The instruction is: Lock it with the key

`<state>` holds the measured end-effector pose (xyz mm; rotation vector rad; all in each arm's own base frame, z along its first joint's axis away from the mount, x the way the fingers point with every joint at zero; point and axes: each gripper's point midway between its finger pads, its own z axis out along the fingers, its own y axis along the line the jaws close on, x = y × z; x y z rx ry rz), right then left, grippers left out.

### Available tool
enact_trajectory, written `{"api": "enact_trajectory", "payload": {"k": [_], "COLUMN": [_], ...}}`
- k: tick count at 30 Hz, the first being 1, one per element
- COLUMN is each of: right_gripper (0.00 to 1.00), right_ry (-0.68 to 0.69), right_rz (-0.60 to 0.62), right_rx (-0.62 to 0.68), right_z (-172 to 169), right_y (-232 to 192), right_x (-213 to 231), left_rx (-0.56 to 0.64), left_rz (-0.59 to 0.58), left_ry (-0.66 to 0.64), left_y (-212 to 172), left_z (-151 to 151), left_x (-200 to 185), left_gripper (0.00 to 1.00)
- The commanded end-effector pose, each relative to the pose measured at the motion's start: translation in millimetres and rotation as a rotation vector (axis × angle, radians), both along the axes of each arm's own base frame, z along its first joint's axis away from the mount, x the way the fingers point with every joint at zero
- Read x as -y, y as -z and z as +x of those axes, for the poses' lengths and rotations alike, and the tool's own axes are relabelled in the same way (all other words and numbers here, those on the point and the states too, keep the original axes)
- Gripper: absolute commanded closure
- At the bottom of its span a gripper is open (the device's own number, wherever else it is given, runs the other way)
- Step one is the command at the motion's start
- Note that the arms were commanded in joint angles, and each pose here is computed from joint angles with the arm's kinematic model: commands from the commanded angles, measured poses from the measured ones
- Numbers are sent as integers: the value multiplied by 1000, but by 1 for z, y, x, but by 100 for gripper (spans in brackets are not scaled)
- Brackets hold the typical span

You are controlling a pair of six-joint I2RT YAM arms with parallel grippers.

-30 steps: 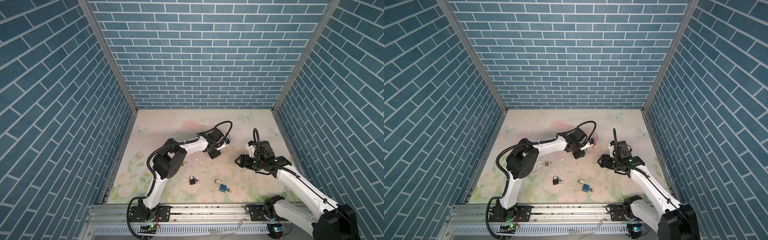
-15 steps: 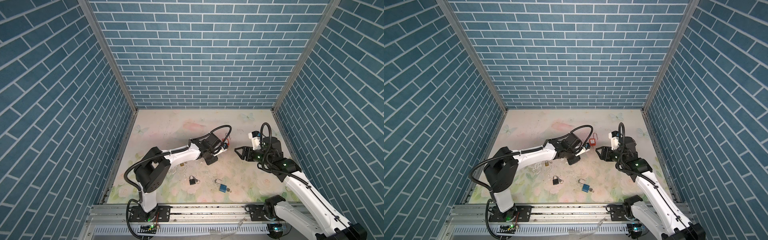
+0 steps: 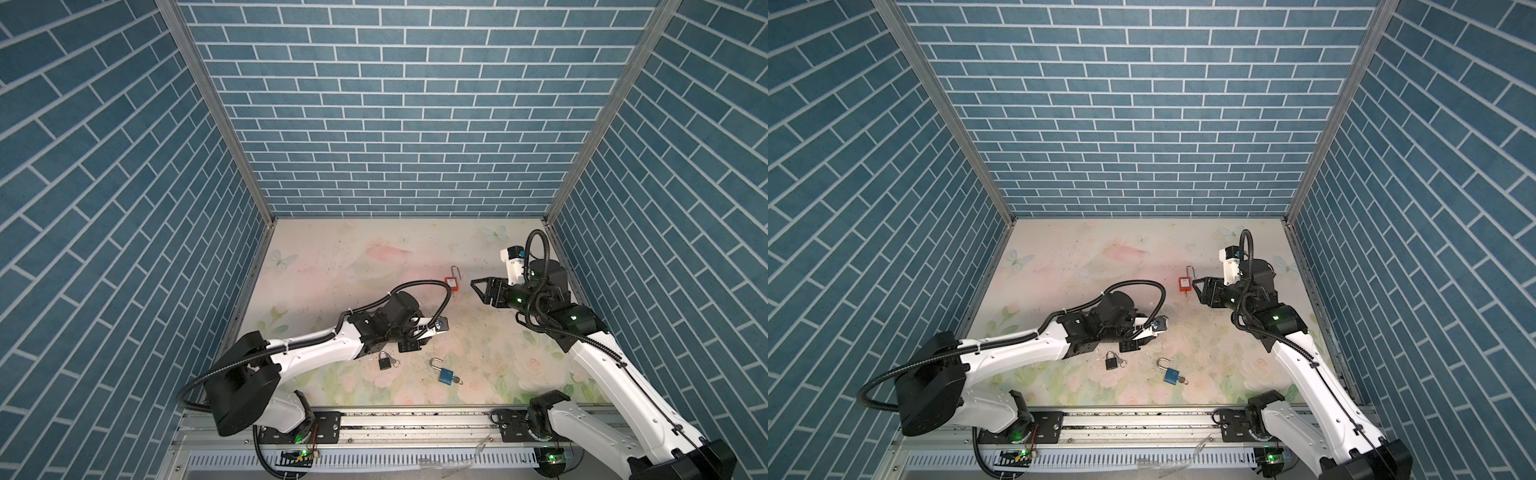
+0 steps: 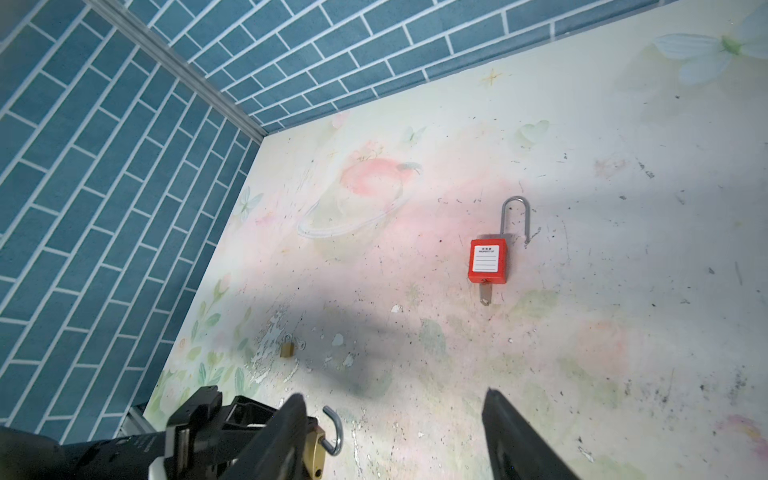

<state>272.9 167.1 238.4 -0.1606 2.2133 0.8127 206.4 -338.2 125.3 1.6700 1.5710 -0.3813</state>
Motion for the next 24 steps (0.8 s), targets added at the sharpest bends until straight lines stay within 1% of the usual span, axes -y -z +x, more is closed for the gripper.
{"api": "enact_trajectory", "payload": {"k": [1,4,8,14,16,24], "right_gripper": [34,35,35,35,36,38], "right_ry": [-149,-233,-280,-381,-395,-359], "right_rz": [21,31,26,0,-18,-32], "right_rx": [-41,-73,-68,-122,-135,-167], "right_z": [-12,-20,-27,-45,-49,-51], "right_y": [2,8,9,26,34,57], "right_x": [-19,-31,-40,-63,-67,-63], "left_rx": [152,158,166,184,188,226], "left_rz": [-123,-95,-103,-131,-136,-155], "left_ry": [89,144,149,152,151,171], "left_y": [-39,-34,-37,-47,-50,-62], "left_z": [4,-3,-4,-4,-3,-6], "left_x": [16,15,16,18,18,16], "left_gripper": [93,93,93,93,93,93]}}
